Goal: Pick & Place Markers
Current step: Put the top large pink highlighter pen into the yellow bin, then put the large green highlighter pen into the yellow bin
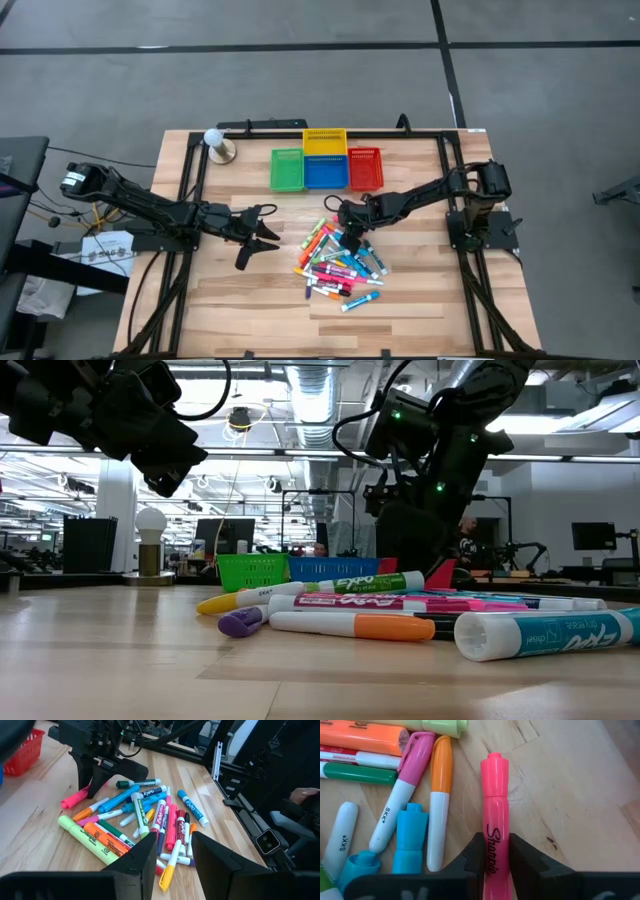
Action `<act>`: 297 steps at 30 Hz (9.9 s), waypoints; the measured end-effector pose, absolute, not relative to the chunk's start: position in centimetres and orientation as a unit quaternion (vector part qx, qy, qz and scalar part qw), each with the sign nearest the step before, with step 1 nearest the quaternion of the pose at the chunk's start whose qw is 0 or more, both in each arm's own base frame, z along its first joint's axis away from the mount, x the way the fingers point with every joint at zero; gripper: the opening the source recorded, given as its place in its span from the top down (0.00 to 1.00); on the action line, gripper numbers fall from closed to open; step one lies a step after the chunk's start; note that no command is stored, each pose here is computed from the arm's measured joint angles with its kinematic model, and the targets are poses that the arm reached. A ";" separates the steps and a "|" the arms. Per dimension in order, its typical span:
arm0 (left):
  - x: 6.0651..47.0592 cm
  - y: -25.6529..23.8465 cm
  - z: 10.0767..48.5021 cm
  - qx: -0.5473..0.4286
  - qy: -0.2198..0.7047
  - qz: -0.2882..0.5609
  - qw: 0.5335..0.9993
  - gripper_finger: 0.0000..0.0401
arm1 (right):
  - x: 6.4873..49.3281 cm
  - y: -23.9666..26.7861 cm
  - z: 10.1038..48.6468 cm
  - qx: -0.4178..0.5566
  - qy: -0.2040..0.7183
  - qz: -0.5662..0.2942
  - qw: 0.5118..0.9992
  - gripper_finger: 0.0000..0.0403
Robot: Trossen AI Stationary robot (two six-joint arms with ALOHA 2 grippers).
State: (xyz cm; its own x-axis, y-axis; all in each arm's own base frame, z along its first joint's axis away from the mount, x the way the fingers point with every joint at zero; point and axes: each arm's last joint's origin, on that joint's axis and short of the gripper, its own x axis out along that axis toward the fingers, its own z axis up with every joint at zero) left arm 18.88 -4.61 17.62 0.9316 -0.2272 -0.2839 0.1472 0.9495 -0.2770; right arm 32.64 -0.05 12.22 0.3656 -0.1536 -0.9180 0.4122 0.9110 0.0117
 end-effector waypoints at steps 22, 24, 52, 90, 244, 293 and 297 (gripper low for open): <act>18.9 -4.6 17.6 -0.127 0.158 -0.096 0.975 0.70 | 33.1 -0.4 14.8 0.102 0.533 -0.164 0.824 0.83; 18.9 -4.6 17.6 -0.127 0.158 -0.096 0.975 0.70 | 33.4 -0.4 15.4 0.092 0.534 -0.158 0.825 0.83; 18.9 -4.6 17.6 -0.123 0.158 -0.096 0.975 0.70 | 36.6 -7.2 25.1 0.026 0.496 -0.159 0.853 0.83; 18.9 -4.4 17.6 -0.095 0.149 -0.058 0.982 0.70 | 36.9 -21.6 25.7 0.013 0.318 -0.213 0.924 0.83; 29.9 -5.8 12.0 -0.128 0.246 0.139 0.951 0.70 | 21.2 5.3 15.2 0.067 0.280 -0.076 0.955 0.73; 30.0 -5.4 7.7 -0.105 0.286 0.192 0.933 0.78 | 21.2 5.3 15.2 0.067 0.280 -0.077 0.955 0.73; 30.0 -5.4 7.7 -0.105 0.286 0.193 0.933 0.82 | 21.2 5.3 15.2 0.067 0.280 -0.077 0.955 0.73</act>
